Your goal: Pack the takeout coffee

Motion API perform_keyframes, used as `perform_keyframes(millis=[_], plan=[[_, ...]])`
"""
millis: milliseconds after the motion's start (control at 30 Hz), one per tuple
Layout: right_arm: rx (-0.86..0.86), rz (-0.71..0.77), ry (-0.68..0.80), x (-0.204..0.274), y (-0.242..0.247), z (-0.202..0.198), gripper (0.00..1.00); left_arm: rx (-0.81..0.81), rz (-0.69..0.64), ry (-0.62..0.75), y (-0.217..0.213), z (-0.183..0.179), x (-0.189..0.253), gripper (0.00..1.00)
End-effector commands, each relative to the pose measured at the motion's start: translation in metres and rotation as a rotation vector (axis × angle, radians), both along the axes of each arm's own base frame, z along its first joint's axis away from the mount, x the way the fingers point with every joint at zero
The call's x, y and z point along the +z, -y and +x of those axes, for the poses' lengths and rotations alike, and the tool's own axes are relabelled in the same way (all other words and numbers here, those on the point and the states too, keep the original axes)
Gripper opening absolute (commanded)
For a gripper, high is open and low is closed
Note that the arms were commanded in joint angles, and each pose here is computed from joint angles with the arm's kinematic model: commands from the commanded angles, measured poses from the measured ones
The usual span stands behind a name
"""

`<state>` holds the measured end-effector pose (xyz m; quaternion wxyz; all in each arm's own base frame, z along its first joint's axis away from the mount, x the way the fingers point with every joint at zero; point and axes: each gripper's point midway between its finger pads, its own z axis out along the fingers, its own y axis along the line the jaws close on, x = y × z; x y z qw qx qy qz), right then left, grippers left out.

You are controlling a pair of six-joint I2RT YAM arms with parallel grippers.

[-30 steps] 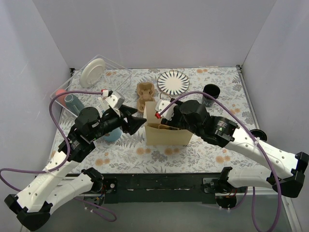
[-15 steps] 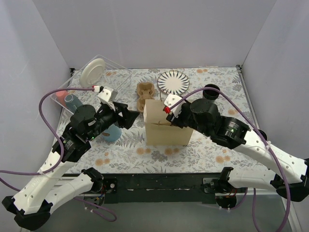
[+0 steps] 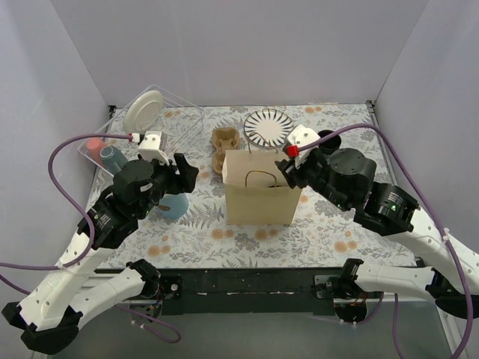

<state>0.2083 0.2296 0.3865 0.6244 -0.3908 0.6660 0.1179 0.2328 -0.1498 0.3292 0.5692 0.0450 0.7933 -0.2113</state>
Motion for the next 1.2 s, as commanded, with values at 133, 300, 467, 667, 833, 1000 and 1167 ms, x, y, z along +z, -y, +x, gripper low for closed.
perform_keyframes(millis=[133,300,467,667,833,1000,1167], plan=[[0.045,0.211,-0.044,0.062,-0.003,-0.016,0.62,0.429,0.018,-0.116,-0.069,0.002,-0.015,0.53],[0.09,0.284,-0.076,0.065,-0.011,-0.024,0.66,0.523,0.164,-0.145,-0.081,0.015,-0.034,0.57],[0.109,0.358,-0.092,0.062,-0.014,-0.029,0.66,0.584,0.158,-0.118,-0.086,0.047,-0.023,0.57],[0.178,0.36,-0.168,0.052,-0.021,-0.044,0.65,0.625,0.097,-0.185,-0.098,0.09,-0.018,0.57],[0.2,0.375,-0.165,0.046,-0.011,-0.054,0.65,0.647,0.114,-0.236,-0.101,0.109,-0.024,0.56],[0.181,0.369,-0.133,0.044,-0.001,-0.053,0.65,0.677,0.136,-0.273,-0.109,0.114,-0.04,0.51],[0.176,0.34,-0.108,0.042,-0.001,-0.05,0.65,0.705,0.173,-0.322,-0.117,0.122,-0.063,0.48]])
